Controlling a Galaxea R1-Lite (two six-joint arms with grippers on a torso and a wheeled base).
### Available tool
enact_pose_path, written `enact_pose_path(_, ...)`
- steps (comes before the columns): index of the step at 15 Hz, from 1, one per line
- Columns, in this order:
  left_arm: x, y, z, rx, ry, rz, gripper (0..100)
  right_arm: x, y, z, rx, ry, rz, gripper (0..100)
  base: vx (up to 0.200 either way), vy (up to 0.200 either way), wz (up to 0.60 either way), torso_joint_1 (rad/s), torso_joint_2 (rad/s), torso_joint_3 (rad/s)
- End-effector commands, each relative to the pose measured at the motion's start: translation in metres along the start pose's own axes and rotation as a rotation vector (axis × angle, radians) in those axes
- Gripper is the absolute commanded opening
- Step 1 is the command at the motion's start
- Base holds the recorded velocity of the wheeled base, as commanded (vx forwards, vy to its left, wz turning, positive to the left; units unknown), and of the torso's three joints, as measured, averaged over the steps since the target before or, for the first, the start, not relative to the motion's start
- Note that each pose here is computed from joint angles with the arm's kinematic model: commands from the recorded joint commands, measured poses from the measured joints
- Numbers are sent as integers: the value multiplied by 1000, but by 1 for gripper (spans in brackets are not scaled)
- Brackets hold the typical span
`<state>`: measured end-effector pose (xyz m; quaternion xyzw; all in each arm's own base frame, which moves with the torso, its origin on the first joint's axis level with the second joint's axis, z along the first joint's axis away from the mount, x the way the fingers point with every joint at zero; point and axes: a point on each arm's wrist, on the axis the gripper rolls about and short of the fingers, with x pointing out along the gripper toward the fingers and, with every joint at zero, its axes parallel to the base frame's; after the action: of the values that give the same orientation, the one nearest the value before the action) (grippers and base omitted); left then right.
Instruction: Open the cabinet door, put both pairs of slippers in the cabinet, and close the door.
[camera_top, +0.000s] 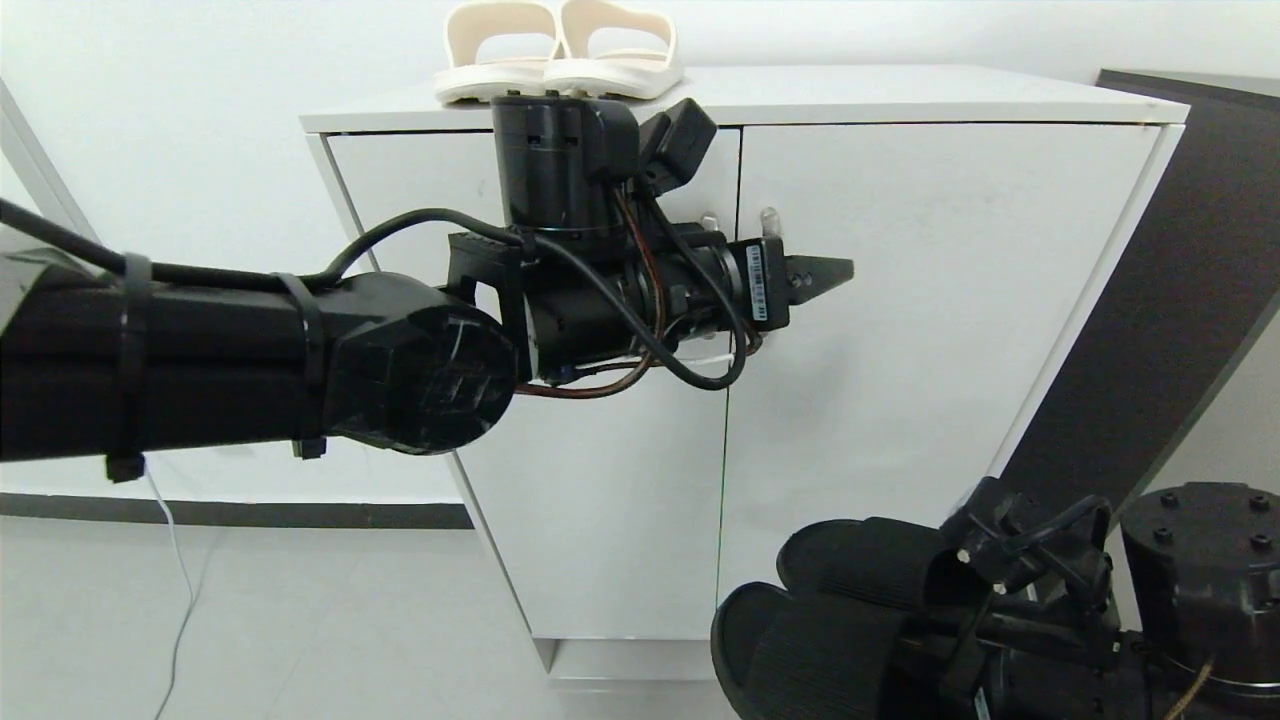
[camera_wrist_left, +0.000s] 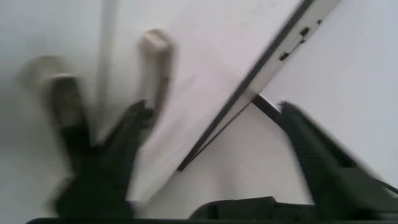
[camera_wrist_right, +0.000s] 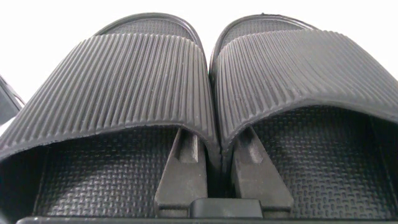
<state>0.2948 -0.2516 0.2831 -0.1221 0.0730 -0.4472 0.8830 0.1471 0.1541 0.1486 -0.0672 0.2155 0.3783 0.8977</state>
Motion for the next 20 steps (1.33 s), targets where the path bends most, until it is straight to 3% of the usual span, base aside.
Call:
enact_pose_path(1,-4,-3,3,-10,-5,-6,0,0,1,-1,-1,4,1,0,0,0,0,0,0,0)
enact_pose_path(6,-36,-17,3,-19,7,-19,0,-5,4,-7,-8,18,71,0,0,0,0,0,0,0)
enact_pose_path(8,-50,-27,1,-20,15,-37,0,-12,7,-9,-15,8,107,0,0,0,0,0,0,0)
enact_pose_path(10,-68,-44,-4,-18,34,-76,0,-17,8,-10,-17,2,135,0,0,0,0,0,0,0)
enact_pose_path(12,-89,-52,-7,-20,40,-92,0,-17,8,-12,-21,8,138,0,0,0,0,0,0,0)
enact_pose_path(14,-94,-50,-8,-22,42,-82,0,-17,11,-14,-28,15,151,0,0,0,0,0,0,0)
enact_pose_path(17,-82,-27,-7,-51,16,-32,0,-18,13,-18,-35,28,163,0,0,0,0,0,0,0)
enact_pose_path(18,-68,-12,-7,-75,-23,-21,0,-19,13,-19,-36,28,164,0,0,0,0,0,0,0)
enact_pose_path(20,-54,0,-10,-72,-48,0,0,-18,13,-19,-36,31,164,0,0,0,0,0,0,0)
